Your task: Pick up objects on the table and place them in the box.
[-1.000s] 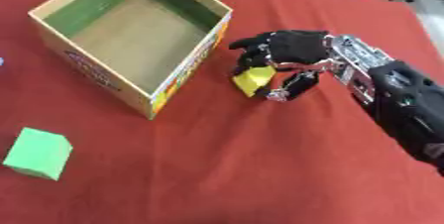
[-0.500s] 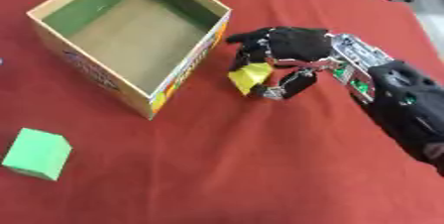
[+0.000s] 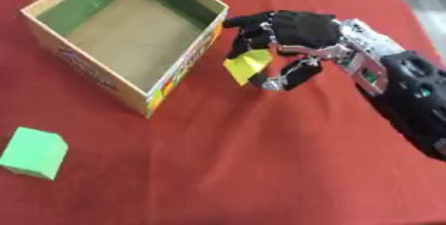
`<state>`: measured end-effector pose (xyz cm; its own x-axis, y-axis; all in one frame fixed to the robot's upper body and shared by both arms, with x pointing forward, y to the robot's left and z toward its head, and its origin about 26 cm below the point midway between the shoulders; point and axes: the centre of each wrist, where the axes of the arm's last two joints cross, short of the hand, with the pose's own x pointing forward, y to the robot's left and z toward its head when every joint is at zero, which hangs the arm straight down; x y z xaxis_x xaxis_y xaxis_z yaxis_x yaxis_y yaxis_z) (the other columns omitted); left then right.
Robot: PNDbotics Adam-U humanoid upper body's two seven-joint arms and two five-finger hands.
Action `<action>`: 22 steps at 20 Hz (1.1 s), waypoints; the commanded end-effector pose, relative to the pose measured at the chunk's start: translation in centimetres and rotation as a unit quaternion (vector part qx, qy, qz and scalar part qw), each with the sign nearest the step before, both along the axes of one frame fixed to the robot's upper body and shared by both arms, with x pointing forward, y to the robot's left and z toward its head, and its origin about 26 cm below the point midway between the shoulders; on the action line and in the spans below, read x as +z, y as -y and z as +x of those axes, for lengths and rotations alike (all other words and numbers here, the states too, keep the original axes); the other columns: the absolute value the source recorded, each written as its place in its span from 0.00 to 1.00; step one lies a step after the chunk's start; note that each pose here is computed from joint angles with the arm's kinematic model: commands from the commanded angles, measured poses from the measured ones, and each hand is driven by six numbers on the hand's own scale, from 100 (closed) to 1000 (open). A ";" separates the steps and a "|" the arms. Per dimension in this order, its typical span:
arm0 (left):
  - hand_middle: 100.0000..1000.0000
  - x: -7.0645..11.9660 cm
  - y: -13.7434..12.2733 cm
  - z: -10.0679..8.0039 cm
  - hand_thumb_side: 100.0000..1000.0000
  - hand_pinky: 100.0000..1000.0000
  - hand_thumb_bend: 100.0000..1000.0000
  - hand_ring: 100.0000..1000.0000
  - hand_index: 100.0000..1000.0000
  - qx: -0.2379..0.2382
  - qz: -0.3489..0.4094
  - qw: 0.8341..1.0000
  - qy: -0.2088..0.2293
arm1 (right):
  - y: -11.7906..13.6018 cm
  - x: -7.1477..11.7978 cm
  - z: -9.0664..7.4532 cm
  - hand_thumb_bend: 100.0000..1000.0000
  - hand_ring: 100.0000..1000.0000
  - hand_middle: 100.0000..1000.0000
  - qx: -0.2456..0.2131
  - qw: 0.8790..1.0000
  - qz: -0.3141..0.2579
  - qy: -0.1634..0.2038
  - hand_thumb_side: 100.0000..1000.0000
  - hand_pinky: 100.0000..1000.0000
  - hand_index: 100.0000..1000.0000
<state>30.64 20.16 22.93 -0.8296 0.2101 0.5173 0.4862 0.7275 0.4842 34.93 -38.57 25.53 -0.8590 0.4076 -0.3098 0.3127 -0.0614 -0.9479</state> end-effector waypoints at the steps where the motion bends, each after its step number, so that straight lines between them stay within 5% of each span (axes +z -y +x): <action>1: 0.76 0.6 -0.3 -0.2 0.52 0.85 0.00 0.86 0.82 0.002 -0.003 1.000 0.013 | 0.3 3.0 -1.0 0.00 1.00 0.25 0.006 1.000 -0.006 0.023 0.17 0.76 0.56; 11: 0.76 0.7 -0.5 -0.2 0.52 0.85 0.00 0.86 0.82 0.001 -0.007 1.000 0.014 | 0.1 4.5 -1.5 0.00 1.00 0.24 0.023 1.000 0.012 0.008 0.14 0.75 0.55; 16: 0.76 1.3 -0.3 -0.1 0.52 0.85 0.00 0.86 0.82 -0.012 -0.012 0.999 0.029 | -0.3 7.5 -1.2 0.00 1.00 0.24 0.049 0.996 0.058 0.046 0.13 0.74 0.55; 22: 0.76 1.9 0.0 -0.1 0.52 0.85 0.00 0.86 0.82 -0.028 -0.019 0.999 0.041 | 0.7 9.1 -0.1 0.00 1.00 0.23 0.047 0.992 0.107 0.050 0.11 0.73 0.54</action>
<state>30.80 19.95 24.05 -0.8429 0.2711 0.4648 0.4964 0.7250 0.4774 35.24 -38.45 33.27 -0.8777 0.3768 -0.2963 0.3796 0.1691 -0.9096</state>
